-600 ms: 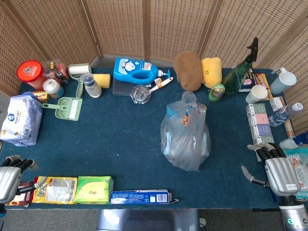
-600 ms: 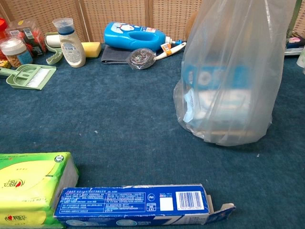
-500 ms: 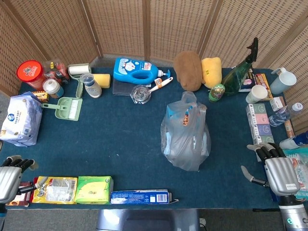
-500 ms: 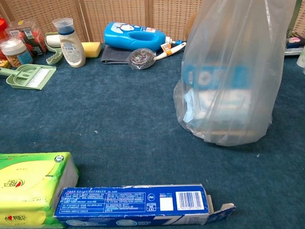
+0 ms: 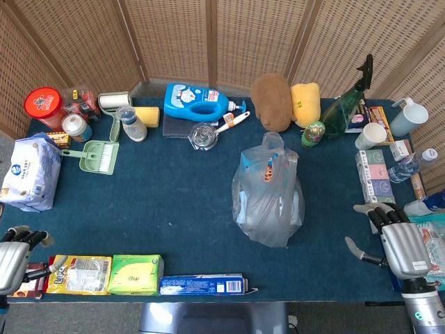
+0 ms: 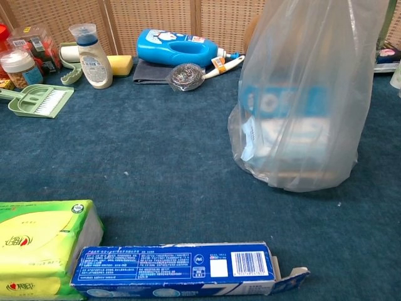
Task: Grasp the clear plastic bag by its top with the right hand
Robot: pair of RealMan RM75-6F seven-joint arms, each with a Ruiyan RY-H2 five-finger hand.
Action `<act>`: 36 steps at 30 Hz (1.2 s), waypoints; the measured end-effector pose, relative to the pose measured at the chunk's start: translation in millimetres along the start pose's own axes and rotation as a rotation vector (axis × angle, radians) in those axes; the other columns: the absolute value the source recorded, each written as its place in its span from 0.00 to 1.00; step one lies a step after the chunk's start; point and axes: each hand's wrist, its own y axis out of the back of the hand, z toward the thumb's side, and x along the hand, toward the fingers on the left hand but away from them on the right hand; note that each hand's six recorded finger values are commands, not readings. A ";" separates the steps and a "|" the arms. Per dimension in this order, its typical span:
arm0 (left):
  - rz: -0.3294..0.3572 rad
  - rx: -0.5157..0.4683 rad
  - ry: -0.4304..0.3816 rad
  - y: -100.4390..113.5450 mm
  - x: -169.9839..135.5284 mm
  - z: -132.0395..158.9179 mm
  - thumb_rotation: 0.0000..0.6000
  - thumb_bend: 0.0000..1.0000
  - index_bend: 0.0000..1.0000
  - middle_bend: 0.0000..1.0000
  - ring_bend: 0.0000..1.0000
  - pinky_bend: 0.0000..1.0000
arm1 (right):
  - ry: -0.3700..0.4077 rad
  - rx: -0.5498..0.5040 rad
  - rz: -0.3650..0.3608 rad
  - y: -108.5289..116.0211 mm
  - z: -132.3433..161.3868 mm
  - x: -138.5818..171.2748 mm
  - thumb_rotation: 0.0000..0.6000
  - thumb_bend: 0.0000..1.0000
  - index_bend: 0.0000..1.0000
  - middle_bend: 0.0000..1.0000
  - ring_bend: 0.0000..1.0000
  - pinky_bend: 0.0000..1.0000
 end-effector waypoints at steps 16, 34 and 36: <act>-0.020 -0.010 -0.011 -9.0 10.2 4.0 0.00 0.15 0.46 0.51 0.44 0.24 | 0.078 -0.349 0.048 13.1 38.1 -62.6 0.33 0.30 0.26 0.33 0.27 0.21; -0.051 -0.019 0.006 -23.1 18.5 -2.5 0.00 0.15 0.46 0.51 0.44 0.24 | 0.115 -0.691 0.205 20.6 104.8 -124.1 0.33 0.26 0.26 0.33 0.28 0.22; -0.055 -0.021 0.010 -25.1 19.2 -4.0 0.00 0.15 0.46 0.51 0.44 0.24 | 0.119 -0.722 0.227 18.5 112.9 -125.3 0.33 0.26 0.26 0.33 0.28 0.22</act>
